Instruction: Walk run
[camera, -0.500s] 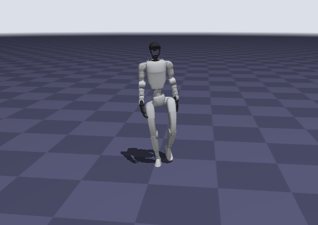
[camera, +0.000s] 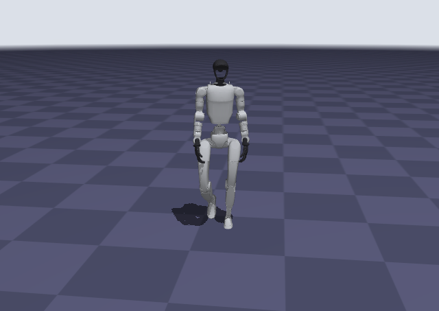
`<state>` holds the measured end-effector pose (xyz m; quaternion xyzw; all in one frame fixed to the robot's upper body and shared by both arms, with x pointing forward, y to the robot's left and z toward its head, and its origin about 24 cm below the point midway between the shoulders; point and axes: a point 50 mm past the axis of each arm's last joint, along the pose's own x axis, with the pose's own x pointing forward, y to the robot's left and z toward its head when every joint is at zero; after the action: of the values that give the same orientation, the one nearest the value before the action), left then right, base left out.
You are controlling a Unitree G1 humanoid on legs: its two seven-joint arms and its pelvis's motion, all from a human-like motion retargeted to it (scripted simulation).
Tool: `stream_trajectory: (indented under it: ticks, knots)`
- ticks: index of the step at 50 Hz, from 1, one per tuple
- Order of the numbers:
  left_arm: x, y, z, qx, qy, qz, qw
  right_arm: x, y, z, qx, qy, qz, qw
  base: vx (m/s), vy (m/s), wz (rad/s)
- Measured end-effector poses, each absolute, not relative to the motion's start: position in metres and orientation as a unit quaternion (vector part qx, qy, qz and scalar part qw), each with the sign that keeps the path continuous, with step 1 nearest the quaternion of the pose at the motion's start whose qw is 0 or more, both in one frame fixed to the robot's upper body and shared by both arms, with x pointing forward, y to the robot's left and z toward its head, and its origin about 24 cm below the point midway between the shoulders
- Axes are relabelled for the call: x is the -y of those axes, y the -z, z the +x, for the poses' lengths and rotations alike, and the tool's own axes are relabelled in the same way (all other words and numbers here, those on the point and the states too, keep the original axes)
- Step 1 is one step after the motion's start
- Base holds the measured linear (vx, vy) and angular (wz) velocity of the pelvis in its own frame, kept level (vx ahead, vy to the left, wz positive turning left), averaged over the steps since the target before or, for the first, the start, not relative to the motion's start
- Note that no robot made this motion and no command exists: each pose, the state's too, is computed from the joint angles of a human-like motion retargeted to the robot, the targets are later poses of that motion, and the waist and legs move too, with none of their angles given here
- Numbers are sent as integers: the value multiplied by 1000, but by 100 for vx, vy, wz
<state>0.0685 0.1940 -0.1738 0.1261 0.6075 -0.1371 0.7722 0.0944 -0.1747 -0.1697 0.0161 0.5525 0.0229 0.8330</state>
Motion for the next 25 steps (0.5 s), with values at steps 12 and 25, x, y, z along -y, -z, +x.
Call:
stream_trajectory:
  ticks: [12, 25]
  knots:
    - [-212, 46, 278, -239, 251, 303, 888, 202, 173, -61, -707, 105, 141, 685, 136, -39, 105]
    - [-179, 169, 89, -558, 238, 156, 779, 183, 180, -11, -620, 178, 194, 739, 138, -37, -39]
